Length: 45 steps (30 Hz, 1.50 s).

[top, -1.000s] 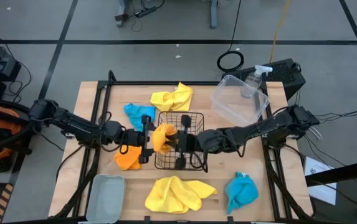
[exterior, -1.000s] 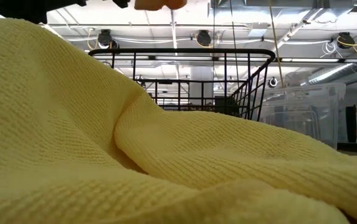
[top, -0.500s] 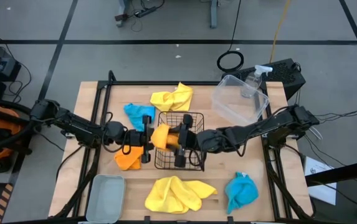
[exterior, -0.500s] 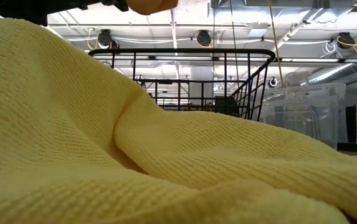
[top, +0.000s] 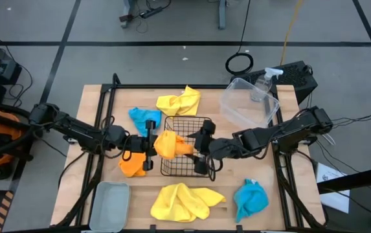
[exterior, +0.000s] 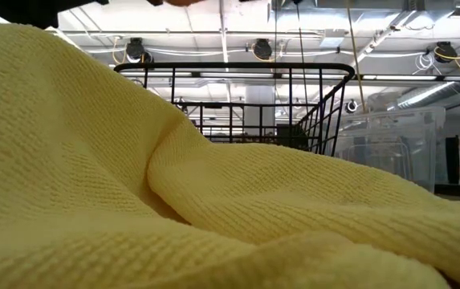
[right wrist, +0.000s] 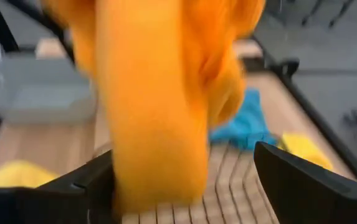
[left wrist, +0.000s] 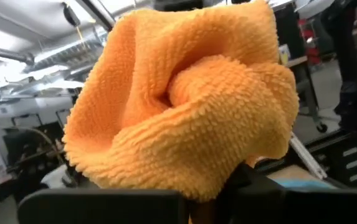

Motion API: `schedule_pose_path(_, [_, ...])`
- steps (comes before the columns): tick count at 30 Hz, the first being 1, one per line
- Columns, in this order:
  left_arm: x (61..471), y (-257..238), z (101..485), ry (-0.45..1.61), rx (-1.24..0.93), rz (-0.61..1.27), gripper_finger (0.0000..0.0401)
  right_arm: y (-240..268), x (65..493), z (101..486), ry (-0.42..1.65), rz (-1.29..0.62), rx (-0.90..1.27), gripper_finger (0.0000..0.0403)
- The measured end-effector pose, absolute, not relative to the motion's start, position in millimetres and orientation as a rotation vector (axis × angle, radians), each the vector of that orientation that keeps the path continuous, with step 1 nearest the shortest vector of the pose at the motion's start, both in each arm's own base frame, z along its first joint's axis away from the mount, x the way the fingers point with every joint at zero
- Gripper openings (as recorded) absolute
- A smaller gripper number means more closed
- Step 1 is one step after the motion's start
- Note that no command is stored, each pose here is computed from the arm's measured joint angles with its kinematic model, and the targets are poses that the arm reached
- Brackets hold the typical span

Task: Sort microfiber towel by color & place in baskets
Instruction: Put the right orange microfiber towel into the wire basket

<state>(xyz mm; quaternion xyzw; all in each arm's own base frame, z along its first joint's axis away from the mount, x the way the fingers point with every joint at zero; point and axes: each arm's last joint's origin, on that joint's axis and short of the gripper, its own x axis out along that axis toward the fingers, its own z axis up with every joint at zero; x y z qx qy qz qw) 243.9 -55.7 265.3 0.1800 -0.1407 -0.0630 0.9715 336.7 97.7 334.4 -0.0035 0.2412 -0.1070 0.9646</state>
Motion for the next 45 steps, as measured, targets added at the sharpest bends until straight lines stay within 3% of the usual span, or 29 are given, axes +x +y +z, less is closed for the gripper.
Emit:
schedule_pose_path(10, [211.5, -60.7, 277.9, -0.148, 0.330, -0.208, 0.0026, 108.4, 316.0, 312.4, 0.715, -0.300, 0.093, 0.0313])
schedule_pose_path(25, [152.7, -71.7, 284.6, 0.043, 0.109, -0.290, 0.0025, 151.9, 288.9, 313.4, 0.592, -0.445, -0.043, 0.0313])
schedule_pose_path(45, [150.0, -75.4, 284.7, 0.072, 0.156, -0.161, 0.0025, 162.0, 306.2, 285.6, 0.625, -0.476, -0.110, 0.0313])
